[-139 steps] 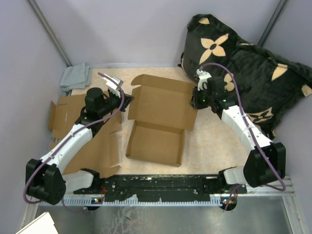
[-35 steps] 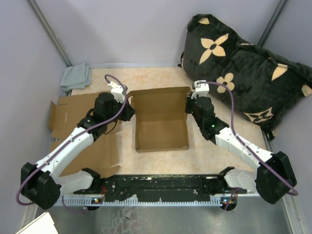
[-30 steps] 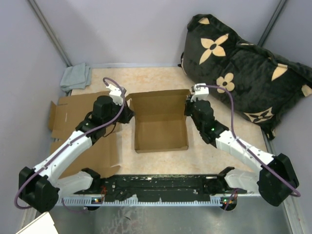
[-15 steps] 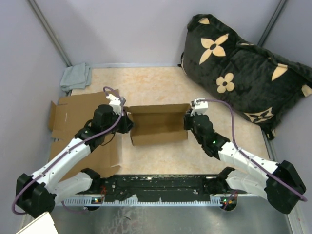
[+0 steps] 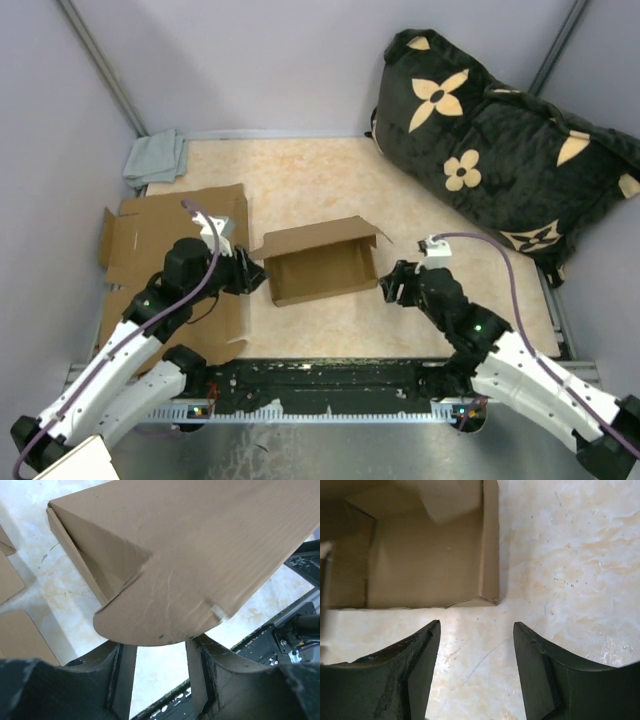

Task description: Fold the paper box

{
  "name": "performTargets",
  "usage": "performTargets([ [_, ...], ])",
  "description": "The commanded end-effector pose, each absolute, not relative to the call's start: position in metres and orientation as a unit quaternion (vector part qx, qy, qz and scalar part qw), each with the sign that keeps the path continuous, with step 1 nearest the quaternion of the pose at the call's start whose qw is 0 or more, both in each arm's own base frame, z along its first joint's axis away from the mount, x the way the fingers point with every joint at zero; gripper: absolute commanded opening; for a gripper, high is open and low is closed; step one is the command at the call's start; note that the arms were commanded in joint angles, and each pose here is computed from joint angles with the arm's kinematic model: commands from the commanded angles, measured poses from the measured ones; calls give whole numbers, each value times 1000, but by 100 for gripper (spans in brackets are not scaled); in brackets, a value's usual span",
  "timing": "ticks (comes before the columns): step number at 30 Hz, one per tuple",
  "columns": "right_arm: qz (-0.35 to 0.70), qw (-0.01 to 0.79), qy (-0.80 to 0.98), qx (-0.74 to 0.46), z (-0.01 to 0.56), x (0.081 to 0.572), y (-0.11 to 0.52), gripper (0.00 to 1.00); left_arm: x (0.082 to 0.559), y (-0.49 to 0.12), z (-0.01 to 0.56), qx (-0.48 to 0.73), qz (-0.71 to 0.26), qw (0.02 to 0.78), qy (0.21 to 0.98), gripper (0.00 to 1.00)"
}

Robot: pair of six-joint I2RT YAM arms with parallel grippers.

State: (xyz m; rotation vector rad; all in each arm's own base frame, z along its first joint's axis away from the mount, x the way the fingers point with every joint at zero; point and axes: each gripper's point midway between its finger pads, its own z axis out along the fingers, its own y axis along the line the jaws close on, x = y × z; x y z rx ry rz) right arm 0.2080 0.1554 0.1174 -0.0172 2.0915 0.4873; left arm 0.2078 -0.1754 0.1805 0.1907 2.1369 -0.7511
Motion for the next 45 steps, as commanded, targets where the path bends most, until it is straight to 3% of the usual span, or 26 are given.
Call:
performTargets([
  [1,236,486,841,32,140,189,141,61,183,-167,186,64,-316,414,851,49],
  [13,256,543,797,61,218,194,130,61,172,-147,252,11,-335,474,814,52],
  [18,233,552,799,50,238,216,144,70,193,-166,227,18,-339,456,822,56],
  [26,191,490,851,3,179,280,184,79,225,-187,121,18,-266,324,908,58],
  [40,145,399,904,-58,80,319,201,81,283,-207,71,31,-202,295,933,58],
  [45,156,374,912,-62,59,325,198,76,309,-225,67,48,-204,296,932,57],
])
